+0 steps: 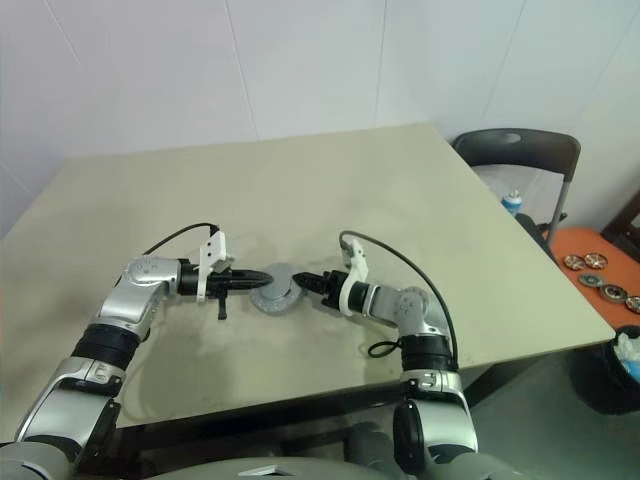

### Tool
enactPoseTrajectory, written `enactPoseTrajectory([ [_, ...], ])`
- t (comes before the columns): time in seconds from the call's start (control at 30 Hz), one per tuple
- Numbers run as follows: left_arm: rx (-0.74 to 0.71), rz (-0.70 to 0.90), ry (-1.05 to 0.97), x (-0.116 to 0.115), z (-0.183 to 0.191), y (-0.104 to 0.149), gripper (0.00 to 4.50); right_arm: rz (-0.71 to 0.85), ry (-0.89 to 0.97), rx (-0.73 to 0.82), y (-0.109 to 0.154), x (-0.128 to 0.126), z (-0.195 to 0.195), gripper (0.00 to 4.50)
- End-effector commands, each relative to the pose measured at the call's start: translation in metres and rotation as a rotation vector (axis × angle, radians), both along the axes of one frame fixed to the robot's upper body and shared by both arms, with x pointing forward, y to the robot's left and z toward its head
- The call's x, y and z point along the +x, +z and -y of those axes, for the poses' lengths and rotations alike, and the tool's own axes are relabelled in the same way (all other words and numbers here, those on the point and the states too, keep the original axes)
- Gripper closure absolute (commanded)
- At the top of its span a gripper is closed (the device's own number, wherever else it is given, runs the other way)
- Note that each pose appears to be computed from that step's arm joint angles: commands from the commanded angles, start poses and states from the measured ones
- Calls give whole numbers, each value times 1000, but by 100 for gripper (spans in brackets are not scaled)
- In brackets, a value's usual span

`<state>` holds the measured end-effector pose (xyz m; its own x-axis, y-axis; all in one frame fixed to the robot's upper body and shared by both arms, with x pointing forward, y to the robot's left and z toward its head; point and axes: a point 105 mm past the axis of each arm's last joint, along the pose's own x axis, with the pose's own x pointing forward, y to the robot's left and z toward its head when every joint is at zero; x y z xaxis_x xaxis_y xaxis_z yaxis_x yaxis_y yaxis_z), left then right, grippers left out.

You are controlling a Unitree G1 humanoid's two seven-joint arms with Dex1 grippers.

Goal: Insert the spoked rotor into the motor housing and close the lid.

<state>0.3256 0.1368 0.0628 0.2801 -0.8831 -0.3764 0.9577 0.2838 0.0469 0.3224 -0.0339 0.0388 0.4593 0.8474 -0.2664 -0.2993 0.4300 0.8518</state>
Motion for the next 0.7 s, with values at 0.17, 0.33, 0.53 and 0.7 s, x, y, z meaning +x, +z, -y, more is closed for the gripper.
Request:
enactPoseTrajectory([
  [0.17, 69, 1, 98, 10, -4, -19, 450, -19, 71, -7, -3, -10, -18, 314],
  [0.33, -145, 174, 443, 68, -20, 30, 450, -12, 15, 7, 0, 2, -11, 314],
  [0.53, -276, 107, 452, 67, -21, 38, 450, 4, -74, 72, 9, 16, -4, 314],
  [0.7, -409, 11, 496, 58, -28, 36, 450, 18, -200, 128, 15, 31, 8, 314],
])
